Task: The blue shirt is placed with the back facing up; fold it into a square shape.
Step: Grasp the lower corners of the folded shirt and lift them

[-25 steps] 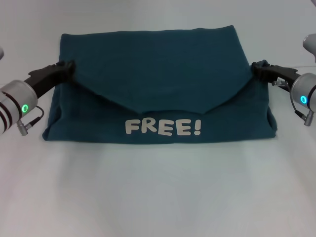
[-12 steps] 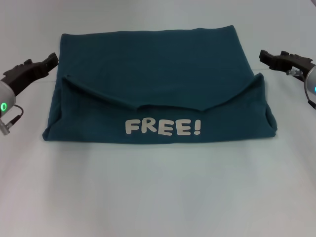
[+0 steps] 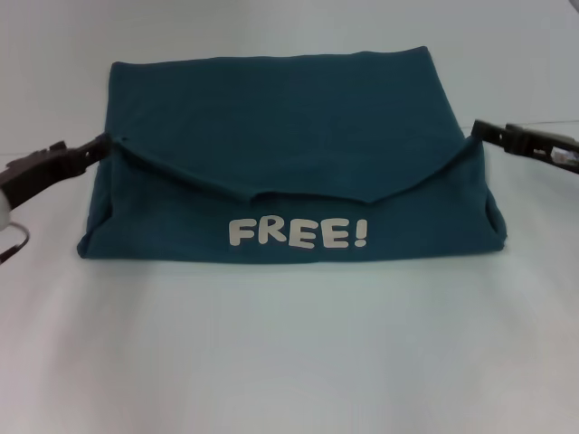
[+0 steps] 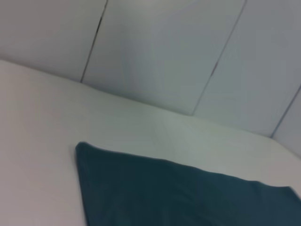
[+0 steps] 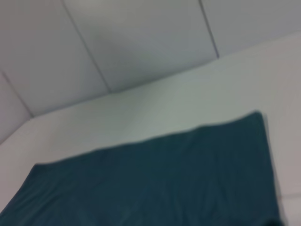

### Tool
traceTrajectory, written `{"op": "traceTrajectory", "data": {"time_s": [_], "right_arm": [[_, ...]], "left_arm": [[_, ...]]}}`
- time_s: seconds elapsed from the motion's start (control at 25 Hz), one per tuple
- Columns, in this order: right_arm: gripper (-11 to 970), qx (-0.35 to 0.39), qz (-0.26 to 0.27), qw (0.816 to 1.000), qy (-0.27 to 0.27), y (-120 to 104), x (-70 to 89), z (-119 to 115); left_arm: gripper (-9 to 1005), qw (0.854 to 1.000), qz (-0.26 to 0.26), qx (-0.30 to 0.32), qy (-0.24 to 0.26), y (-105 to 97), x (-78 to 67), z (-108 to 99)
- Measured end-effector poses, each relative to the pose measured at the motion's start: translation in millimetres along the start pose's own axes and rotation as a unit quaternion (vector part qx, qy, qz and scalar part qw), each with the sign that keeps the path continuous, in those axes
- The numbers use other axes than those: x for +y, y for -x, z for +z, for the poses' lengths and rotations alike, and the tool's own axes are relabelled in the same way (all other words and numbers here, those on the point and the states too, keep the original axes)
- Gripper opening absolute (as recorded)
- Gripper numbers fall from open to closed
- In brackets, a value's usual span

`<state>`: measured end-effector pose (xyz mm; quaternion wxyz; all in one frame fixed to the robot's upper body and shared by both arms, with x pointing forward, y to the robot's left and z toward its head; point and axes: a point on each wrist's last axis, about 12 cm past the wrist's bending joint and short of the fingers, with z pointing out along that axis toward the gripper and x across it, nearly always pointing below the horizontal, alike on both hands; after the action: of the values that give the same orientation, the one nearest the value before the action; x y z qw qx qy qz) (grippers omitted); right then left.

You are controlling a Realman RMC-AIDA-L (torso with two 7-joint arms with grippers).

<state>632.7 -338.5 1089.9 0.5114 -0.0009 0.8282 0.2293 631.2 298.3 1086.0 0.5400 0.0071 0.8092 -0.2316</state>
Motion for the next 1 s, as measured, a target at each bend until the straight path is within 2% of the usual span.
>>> {"op": "traceTrajectory", "data": {"time_s": [0.16,0.24,0.4,0.72,1.0], "right_arm": [[662,0.06,0.031,0.998,0.015,-0.5,-7.6,-18.7],[661,0.075,0.036,0.996,0.017,-0.8,-8.0,-20.9],[660,0.126,0.054,0.99,0.022,-0.4,-11.4,-30.2],[659,0.188,0.066,0.98,0.01,-9.7,-11.0,-31.4],[660,0.193,0.055,0.98,-0.011,-19.8,-7.1,-21.7]], "left_arm": [[829,0.999,-0.024,-0.003,-0.023,-4.2,10.1,-27.2],[829,0.999,-0.034,0.0,-0.032,-7.7,14.4,-38.5],[828,0.998,-0.035,0.015,-0.042,-13.7,19.5,-53.7],[829,0.997,-0.015,0.066,-0.046,-26.9,20.0,-60.1],[828,0.996,-0.015,0.07,-0.05,-28.6,18.9,-60.9]]}}
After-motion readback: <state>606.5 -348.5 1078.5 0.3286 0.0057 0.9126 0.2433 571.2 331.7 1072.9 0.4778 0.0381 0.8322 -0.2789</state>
